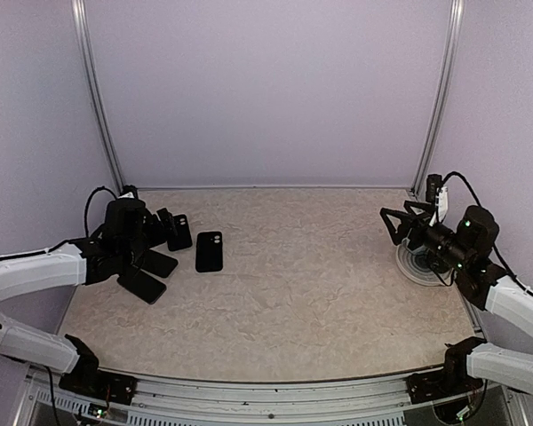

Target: Put the phone into the phone case

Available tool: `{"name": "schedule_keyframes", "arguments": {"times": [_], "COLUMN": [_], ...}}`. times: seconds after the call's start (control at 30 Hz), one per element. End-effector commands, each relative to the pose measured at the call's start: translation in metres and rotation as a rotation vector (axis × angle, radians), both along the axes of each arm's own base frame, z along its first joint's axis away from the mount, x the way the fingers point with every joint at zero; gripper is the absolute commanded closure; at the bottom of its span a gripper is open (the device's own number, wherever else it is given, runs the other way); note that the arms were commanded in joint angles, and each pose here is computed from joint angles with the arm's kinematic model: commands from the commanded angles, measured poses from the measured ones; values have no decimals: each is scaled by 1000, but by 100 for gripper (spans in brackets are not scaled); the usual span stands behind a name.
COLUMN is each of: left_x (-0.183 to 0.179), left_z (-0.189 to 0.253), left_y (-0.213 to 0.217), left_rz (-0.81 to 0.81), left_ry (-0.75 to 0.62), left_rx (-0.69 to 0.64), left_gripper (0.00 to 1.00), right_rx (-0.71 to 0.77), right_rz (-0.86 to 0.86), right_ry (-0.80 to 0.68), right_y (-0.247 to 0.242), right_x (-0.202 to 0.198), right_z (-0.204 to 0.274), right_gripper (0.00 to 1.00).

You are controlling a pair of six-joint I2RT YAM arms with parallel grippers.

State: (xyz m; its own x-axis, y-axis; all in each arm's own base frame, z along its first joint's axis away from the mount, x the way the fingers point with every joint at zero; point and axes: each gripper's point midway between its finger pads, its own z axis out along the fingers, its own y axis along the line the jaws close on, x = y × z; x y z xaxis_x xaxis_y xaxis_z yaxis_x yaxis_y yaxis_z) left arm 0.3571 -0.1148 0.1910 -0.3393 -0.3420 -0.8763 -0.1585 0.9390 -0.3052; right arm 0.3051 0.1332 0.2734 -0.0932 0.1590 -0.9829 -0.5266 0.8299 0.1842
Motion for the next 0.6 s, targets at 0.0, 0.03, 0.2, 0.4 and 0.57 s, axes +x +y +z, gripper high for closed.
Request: {"name": "schedule_keyframes", "arguments": {"times": [0.0,0.03,0.2,0.4,0.57], "left_x": [1,5,41,101,125], "left_z": [-53,-62,-91,-70,-125], "left_y": [-30,-31,-7,-33,-89], "left_rz": [-157,-165,57,85,-128], "left_ry": [212,252,366,238,458], "left_rx": [13,11,-157,-91,-13], "left_gripper": [1,1,1,6,27], "right_rx": [7,13,21,23,19], "right_rz": [65,67,84,91,76], "right_ry": [26,38,74,83,97], "right_y": [12,13,18,21,20], "right_x": [0,2,7,8,9], "right_z": [-1,-4,-9,-9,-10], "right_gripper": [5,5,6,6,6]}}
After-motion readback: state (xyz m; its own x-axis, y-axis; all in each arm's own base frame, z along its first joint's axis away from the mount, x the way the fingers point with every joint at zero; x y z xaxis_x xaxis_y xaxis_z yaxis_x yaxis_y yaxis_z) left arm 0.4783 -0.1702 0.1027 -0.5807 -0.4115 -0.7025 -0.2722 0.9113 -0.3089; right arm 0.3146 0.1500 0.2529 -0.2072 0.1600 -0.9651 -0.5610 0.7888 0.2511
